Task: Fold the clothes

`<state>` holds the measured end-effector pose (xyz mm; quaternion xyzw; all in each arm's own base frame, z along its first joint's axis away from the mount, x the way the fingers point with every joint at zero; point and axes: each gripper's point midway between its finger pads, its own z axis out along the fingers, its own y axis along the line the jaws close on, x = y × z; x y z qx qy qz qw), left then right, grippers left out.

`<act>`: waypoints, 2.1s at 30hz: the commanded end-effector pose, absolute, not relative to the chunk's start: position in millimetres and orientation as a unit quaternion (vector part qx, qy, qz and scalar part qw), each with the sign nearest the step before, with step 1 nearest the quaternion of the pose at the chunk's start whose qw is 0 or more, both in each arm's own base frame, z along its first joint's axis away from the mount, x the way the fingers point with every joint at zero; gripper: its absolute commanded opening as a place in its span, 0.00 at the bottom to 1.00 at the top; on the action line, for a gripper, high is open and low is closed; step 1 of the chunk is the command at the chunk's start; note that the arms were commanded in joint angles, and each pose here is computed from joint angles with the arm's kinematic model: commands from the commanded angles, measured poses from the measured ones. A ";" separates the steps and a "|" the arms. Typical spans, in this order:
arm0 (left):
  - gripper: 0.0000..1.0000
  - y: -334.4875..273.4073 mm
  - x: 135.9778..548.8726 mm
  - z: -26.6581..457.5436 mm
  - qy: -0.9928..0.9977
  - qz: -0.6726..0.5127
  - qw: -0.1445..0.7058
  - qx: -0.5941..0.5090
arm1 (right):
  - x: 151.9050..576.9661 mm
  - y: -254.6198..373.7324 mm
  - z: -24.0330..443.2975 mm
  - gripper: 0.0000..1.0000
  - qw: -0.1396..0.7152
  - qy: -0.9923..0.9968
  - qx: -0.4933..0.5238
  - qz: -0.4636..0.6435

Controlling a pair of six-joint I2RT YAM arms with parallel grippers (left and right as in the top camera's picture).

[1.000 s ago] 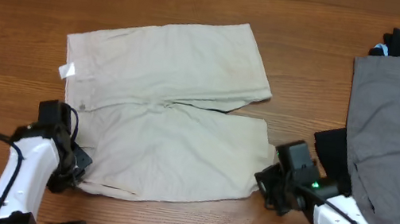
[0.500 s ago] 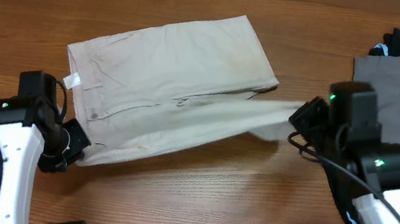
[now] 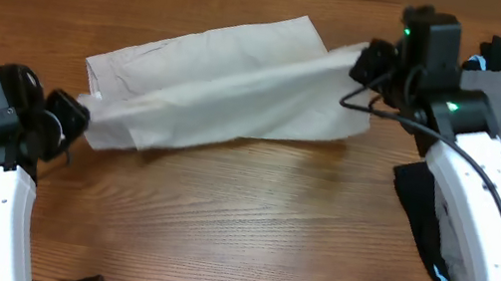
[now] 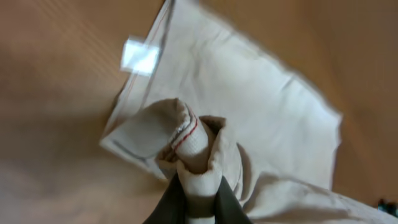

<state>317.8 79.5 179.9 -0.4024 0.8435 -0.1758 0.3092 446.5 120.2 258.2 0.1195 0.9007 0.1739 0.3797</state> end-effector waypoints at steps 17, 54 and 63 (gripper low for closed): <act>0.07 129.3 419.9 99.1 0.816 -0.168 0.341 -0.435 | 539.4 119.3 196.7 0.04 0.431 0.885 0.113 0.134; 0.50 16.7 437.0 90.1 0.879 -0.316 0.248 -0.258 | 445.7 113.8 78.4 1.00 0.121 0.968 0.129 0.179; 0.52 -1.9 422.0 68.3 0.912 -0.255 0.211 -0.244 | 418.5 121.6 39.2 0.92 0.077 0.970 0.127 0.191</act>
